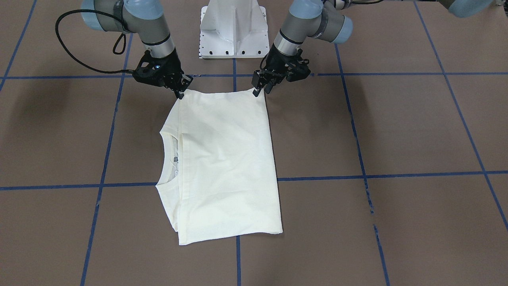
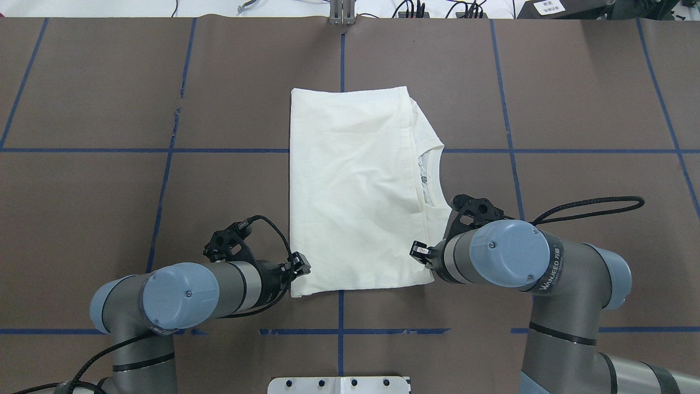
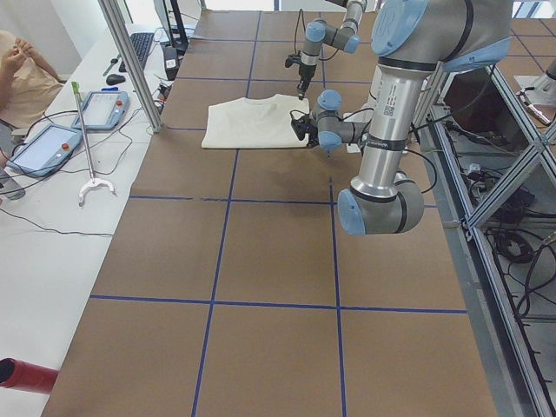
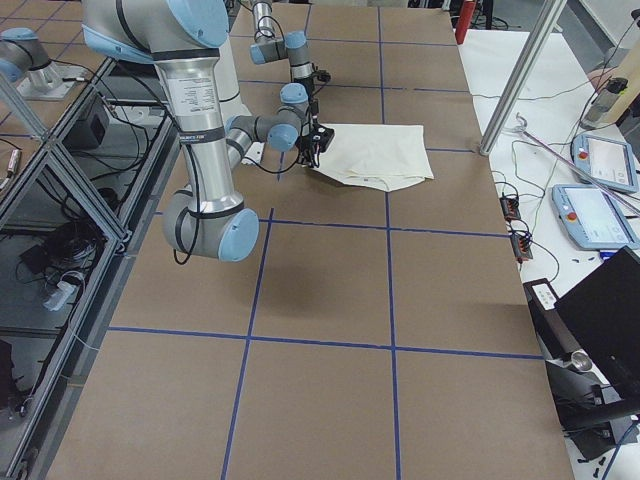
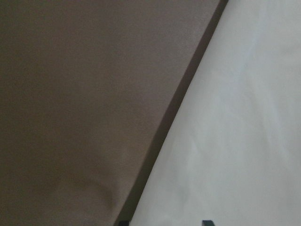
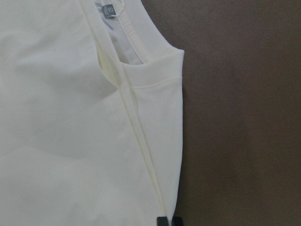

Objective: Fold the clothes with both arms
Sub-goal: 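Move both grippers to the near edge of the folded shirt, then grasp the near edge of the shirt with both grippers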

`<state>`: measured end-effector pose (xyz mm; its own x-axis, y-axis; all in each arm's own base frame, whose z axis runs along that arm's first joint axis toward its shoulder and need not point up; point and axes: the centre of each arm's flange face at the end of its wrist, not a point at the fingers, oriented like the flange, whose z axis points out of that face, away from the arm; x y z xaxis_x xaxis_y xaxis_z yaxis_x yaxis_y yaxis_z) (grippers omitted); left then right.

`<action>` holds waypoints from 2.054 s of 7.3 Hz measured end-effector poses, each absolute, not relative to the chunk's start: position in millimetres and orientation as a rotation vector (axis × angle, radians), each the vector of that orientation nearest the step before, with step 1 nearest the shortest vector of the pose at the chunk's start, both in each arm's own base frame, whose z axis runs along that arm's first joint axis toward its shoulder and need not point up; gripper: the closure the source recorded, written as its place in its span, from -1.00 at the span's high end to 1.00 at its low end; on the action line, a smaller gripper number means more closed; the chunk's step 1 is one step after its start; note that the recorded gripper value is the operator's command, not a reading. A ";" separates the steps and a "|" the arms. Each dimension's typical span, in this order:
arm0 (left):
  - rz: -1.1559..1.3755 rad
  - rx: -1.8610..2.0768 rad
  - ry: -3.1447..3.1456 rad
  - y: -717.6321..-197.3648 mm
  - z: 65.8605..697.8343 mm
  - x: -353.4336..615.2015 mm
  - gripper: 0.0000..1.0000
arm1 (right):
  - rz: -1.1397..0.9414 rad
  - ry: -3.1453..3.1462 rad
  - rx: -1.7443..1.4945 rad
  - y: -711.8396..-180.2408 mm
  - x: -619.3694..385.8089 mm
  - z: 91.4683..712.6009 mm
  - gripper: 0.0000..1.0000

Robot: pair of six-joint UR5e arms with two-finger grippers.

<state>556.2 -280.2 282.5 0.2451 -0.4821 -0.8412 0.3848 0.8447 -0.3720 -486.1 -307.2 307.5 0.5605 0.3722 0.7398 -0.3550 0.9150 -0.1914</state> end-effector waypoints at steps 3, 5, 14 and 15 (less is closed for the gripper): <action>-0.587 -0.102 1.170 -273.8 287.5 562.7 -1.00 | 0.429 -0.877 -0.021 -307.3 -485.8 307.2 -1.00; -0.588 -0.105 1.168 -272.9 288.1 563.4 -1.00 | 0.429 -0.877 -0.021 -307.5 -485.8 307.4 -1.00; -0.505 -0.214 1.277 -215.9 250.4 475.8 -1.00 | 0.211 -0.963 -0.137 -187.3 -467.9 275.9 -1.00; -0.518 -0.256 1.297 -199.2 239.3 474.3 -1.00 | 0.201 -0.961 -0.140 -181.2 -463.9 277.7 -1.00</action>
<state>474.3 -199.2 239.3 0.1775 -0.5003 -0.8474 0.2209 0.8594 -0.4611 -463.9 -181.2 277.7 0.5564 0.2319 0.7979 -0.1078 0.9723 -0.2074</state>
